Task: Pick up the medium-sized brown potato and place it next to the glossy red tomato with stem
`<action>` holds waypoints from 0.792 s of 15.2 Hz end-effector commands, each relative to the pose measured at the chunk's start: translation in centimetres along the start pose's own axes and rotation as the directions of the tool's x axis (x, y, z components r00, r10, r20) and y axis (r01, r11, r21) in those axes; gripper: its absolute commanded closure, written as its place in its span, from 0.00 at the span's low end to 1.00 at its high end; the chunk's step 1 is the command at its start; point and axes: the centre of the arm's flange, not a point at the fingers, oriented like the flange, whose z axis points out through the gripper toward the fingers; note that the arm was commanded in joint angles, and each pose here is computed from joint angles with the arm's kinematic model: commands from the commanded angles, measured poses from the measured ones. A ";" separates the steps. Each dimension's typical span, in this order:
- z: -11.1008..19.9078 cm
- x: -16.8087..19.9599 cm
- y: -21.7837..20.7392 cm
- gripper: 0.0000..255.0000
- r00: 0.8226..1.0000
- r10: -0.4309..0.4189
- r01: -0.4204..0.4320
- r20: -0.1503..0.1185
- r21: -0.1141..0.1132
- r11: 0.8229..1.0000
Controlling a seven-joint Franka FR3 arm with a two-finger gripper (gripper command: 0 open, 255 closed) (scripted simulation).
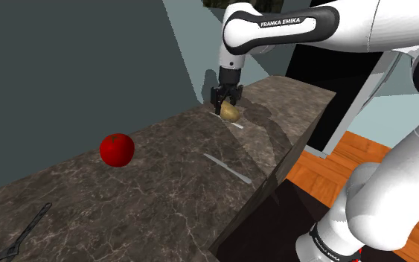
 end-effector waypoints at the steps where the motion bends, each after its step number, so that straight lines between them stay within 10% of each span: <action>1: 0.1 0.1 -2.5 1.00 1.000 0.001 -0.001 0.000 0.000 1.000; 12: 0.7 1.1 -17.0 1.00 1.000 0.001 -0.001 0.000 0.000 1.000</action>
